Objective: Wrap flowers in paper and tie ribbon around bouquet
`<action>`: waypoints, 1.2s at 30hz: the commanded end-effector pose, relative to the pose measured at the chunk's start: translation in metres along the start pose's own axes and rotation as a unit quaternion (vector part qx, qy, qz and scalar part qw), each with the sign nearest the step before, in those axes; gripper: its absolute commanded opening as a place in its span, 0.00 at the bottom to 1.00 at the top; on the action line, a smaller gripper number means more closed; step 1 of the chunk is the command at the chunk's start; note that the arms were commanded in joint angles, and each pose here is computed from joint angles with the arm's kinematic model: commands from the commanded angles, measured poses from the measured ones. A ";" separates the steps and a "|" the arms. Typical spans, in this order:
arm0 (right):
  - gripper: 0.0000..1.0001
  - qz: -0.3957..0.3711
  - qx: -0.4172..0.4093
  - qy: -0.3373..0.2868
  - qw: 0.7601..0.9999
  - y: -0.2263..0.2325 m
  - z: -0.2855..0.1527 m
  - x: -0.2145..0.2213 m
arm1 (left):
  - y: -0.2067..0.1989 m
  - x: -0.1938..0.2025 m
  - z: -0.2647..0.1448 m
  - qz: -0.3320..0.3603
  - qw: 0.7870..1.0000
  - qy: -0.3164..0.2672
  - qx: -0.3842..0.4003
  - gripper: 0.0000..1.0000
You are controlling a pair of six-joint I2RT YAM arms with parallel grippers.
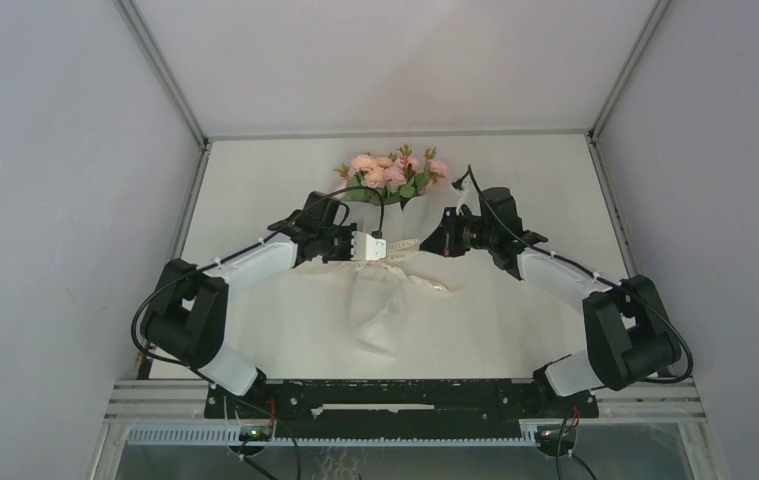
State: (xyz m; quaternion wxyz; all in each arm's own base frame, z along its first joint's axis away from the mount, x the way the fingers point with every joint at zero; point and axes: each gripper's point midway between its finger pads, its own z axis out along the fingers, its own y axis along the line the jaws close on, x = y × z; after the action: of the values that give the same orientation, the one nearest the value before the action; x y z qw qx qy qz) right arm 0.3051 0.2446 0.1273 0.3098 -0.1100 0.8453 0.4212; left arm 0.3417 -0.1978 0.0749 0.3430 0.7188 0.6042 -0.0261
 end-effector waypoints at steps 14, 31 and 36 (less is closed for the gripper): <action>0.00 0.136 0.097 -0.012 0.986 -0.084 -0.046 0.055 | -0.023 0.046 -0.011 0.110 0.992 0.063 0.016 0.00; 0.00 0.197 0.139 -0.068 0.968 -0.120 -0.081 0.061 | -0.025 0.064 -0.022 0.114 0.991 0.067 0.013 0.00; 0.45 0.054 0.096 -0.015 0.994 -0.072 -0.046 0.044 | -0.028 0.053 -0.022 0.100 0.994 0.048 0.015 0.00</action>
State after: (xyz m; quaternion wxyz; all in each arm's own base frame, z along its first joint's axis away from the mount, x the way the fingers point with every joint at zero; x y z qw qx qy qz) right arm 0.2622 0.1251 0.0391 0.2589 0.1045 0.8940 0.3506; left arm 0.3297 -0.1315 0.0457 0.2840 0.7830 0.5512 0.0492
